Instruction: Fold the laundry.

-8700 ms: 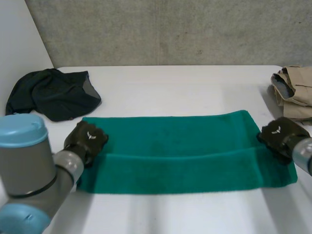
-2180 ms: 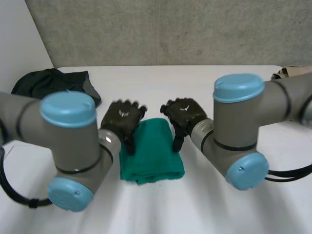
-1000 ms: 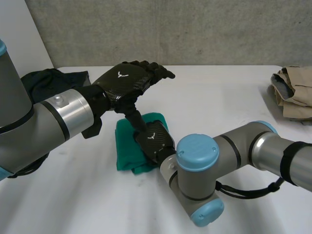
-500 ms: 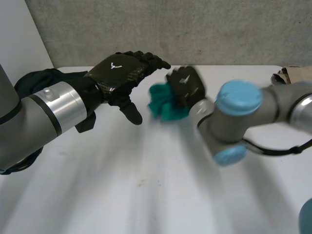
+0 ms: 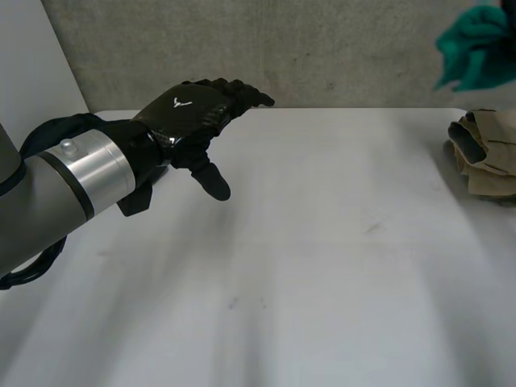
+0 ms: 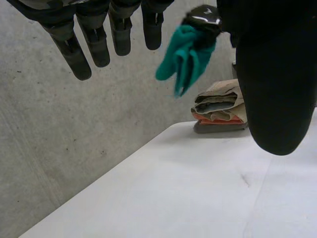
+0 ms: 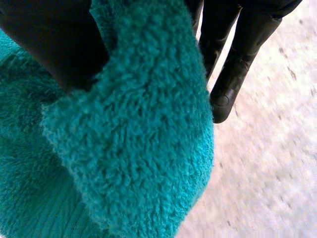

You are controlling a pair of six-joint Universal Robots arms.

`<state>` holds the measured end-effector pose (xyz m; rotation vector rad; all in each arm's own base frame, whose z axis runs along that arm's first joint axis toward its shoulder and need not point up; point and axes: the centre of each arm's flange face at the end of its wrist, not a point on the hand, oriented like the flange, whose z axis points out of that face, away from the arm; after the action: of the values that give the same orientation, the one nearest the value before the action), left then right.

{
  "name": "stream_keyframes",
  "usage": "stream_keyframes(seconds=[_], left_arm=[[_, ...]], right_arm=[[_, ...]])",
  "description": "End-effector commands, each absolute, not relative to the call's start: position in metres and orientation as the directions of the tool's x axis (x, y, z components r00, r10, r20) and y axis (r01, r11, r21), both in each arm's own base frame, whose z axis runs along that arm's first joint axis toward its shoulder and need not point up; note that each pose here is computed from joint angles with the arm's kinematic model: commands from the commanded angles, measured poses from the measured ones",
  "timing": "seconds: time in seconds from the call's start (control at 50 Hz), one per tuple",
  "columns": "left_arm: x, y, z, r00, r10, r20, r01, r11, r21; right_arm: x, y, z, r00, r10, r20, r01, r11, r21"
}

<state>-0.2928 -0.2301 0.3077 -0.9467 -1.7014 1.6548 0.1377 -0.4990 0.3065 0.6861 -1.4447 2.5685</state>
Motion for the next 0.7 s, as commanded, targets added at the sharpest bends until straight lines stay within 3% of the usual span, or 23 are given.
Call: stream_keyframes(seconds=[0.02, 0.14, 0.26, 0.56, 0.7], left_arm=[[-0.295, -0.231, 0.303, -0.577, 0.814, -0.072, 0.094, -0.021, -0.995], [-0.297, -0.233, 0.303, -0.578, 0.812, -0.085, 0.086, -0.043, -0.995], [-0.298, -0.234, 0.299, -0.582, 0.809, -0.08, 0.091, -0.033, -0.995], [-0.298, -0.237, 0.294, -0.595, 0.8, -0.073, 0.097, -0.018, -0.995], [-0.298, -0.237, 0.294, -0.594, 0.801, -0.073, 0.097, -0.018, -0.995]], right_arm=[[0.06, -0.525, 0.236, -0.882, -0.137, 0.451, -0.342, -0.473, -0.812], [0.023, -0.529, 0.173, -0.889, -0.162, 0.428, -0.351, -0.357, -0.866], [0.002, -0.524, 0.153, -0.885, -0.175, 0.432, -0.367, -0.312, -0.877], [-0.004, -0.523, 0.162, -0.889, -0.151, 0.432, -0.381, -0.28, -0.881], [-0.012, -0.503, 0.221, -0.912, -0.015, 0.411, -0.395, -0.246, -0.885]])
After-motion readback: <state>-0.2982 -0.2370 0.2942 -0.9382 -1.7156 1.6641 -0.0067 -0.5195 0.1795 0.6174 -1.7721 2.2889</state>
